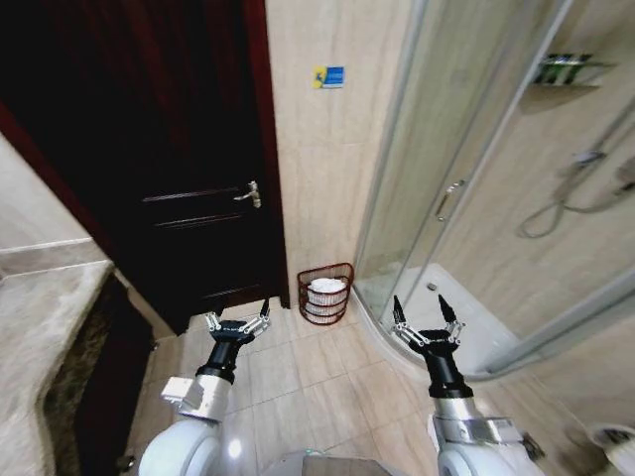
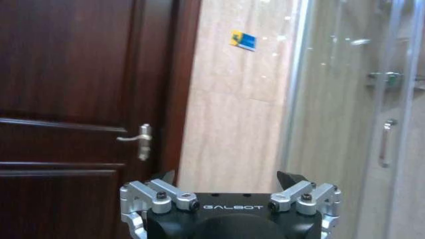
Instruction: Discard the used towel into the hamper.
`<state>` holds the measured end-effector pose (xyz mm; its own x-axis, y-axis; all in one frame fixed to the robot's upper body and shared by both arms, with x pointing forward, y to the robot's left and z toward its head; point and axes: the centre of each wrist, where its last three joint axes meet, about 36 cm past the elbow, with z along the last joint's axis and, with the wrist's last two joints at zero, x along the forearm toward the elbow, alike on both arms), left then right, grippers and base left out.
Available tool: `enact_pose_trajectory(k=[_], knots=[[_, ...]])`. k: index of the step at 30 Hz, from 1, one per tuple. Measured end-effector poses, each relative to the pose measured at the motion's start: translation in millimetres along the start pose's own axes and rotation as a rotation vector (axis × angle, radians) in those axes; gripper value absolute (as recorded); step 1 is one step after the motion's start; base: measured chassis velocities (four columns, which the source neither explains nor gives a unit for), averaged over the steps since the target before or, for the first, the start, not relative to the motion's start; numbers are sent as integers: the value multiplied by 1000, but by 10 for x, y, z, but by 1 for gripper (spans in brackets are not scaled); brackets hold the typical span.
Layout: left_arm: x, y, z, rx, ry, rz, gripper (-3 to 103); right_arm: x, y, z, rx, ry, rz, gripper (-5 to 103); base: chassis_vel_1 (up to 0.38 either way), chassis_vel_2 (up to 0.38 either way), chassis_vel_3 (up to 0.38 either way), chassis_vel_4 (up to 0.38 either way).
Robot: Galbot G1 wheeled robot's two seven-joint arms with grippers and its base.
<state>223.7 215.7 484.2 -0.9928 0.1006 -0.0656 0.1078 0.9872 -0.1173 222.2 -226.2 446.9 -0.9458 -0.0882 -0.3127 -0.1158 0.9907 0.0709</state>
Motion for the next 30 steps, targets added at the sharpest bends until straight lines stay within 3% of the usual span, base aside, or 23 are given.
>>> enact_pose_trajectory(k=[30], knots=[[0,0,0,0,0,0,100,35,-2,6,3,14,32,100,-122,-126,-115,-125]])
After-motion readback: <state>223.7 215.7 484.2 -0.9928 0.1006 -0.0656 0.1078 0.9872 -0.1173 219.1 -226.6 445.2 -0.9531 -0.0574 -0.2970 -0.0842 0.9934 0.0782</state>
